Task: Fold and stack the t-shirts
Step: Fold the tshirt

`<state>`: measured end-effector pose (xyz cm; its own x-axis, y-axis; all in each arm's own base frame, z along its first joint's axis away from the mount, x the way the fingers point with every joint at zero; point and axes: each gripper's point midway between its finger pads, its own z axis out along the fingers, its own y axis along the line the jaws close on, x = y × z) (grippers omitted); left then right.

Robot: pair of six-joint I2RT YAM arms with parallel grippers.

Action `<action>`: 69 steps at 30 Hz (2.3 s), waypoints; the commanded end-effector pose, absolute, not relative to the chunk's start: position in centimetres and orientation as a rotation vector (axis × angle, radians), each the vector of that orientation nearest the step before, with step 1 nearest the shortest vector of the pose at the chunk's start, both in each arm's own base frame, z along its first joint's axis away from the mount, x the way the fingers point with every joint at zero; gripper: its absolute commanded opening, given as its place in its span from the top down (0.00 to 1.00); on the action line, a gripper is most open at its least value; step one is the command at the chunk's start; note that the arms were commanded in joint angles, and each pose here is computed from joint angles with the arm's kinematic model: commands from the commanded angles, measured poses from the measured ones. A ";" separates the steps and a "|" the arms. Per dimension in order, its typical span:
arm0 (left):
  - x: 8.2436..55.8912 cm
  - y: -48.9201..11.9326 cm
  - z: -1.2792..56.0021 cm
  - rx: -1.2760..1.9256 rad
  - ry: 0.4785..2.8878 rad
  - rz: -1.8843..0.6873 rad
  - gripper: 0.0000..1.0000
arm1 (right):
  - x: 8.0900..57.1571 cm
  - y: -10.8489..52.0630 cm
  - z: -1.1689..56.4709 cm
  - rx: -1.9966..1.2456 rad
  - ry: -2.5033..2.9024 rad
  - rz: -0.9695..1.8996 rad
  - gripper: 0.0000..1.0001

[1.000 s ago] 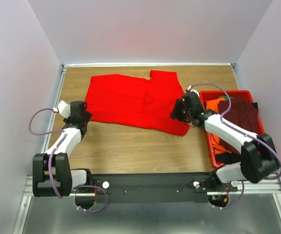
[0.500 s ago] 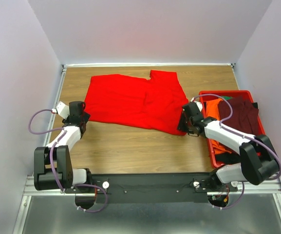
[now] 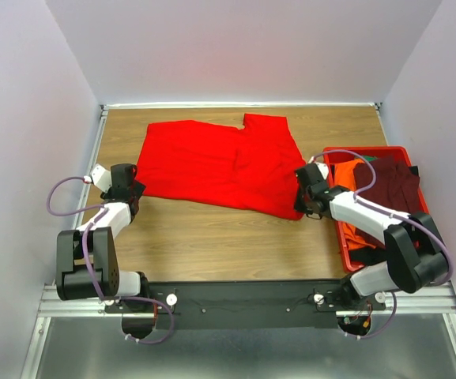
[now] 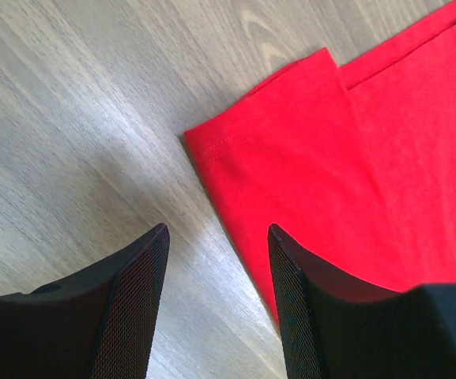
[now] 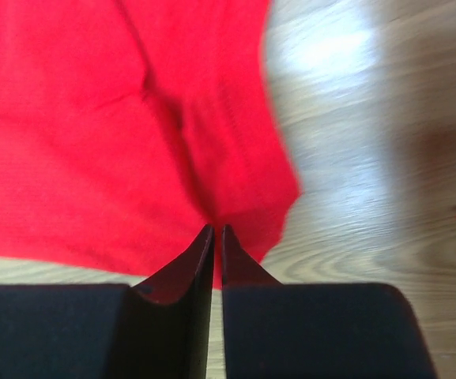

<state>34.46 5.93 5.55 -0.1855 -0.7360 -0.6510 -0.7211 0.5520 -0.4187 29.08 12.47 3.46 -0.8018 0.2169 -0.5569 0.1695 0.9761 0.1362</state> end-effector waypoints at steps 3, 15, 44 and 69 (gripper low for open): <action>35.0 6.1 5.1 -1.169 1.925 -0.027 0.39 | 29.6 8.9 4.9 0.329 2.482 -0.030 0.86; 35.8 5.9 4.5 -1.176 1.946 -0.038 0.39 | 29.4 10.8 6.9 0.317 2.481 0.154 0.58; 38.3 7.3 1.6 -1.256 2.091 0.161 0.72 | 27.6 13.2 1.8 0.273 2.606 0.225 0.52; 28.4 8.6 8.6 -1.299 1.891 0.206 1.00 | 21.5 14.0 10.4 0.213 2.639 0.470 1.00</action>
